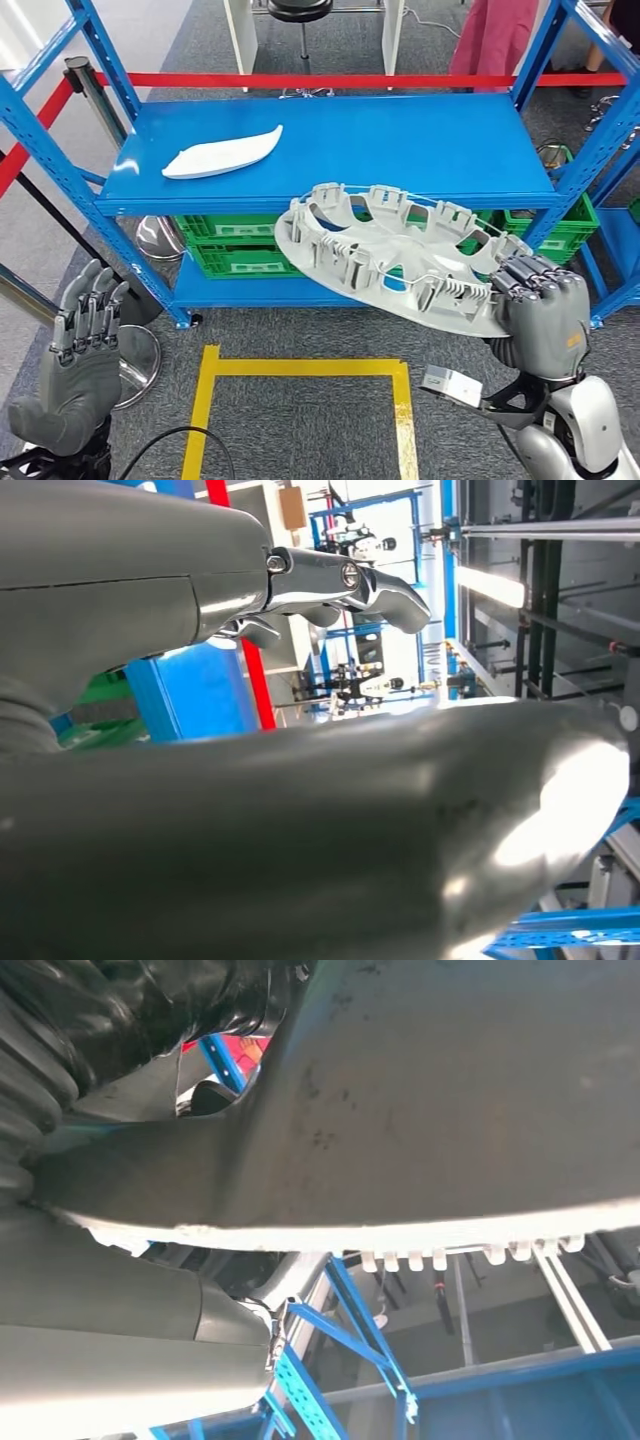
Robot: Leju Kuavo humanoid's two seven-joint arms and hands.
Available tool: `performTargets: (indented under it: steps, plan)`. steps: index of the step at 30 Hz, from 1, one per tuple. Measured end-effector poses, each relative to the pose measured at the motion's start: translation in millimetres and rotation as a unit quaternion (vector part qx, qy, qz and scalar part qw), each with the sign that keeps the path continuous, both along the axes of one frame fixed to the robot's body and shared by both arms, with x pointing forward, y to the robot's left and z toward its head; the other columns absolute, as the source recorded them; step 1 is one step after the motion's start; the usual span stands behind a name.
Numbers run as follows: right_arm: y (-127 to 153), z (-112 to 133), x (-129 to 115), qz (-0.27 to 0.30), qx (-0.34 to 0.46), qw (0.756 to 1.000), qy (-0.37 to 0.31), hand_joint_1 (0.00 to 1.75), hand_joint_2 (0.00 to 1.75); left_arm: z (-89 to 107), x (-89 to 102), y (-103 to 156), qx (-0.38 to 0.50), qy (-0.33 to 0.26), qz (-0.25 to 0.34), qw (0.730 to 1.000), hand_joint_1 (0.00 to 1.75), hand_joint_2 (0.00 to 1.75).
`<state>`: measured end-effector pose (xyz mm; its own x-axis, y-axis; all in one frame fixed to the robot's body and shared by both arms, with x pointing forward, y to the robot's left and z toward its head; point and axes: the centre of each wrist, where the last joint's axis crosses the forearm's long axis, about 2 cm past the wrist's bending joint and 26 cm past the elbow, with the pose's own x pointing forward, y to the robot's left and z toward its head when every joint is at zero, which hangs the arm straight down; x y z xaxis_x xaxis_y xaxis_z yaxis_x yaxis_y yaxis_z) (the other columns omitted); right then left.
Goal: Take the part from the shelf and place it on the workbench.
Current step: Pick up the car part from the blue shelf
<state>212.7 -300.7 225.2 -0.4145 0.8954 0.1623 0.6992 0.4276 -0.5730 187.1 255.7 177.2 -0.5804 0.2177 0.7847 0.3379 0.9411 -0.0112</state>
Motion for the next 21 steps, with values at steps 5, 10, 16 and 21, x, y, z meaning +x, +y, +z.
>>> performTargets:
  steps: [5, 10, 16, 21]
  plan:
    - [-0.3, 0.1, 0.2, 0.001, 0.0, 1.0, 0.001, 1.75, 1.75, 0.1, 0.1, 0.1, -0.001, 0.0, -0.001, 1.0, 0.0, 0.0]
    - [-0.7, -0.1, 0.3, 0.004, -0.001, 1.0, 0.004, 1.75, 1.75, -0.1, -0.1, 0.2, -0.002, 0.001, -0.002, 1.0, 0.0, 0.0]
    - [-0.7, 0.0, 1.2, 0.006, 0.0, 1.0, 0.007, 1.75, 1.75, -0.3, -0.3, 0.4, -0.002, 0.002, -0.002, 1.0, 0.0, 0.0]
    - [0.0, -0.4, 1.0, 0.008, 0.0, 1.0, 0.01, 1.75, 1.75, -0.9, -1.0, 0.5, -0.002, 0.003, -0.003, 1.0, 0.0, 0.0]
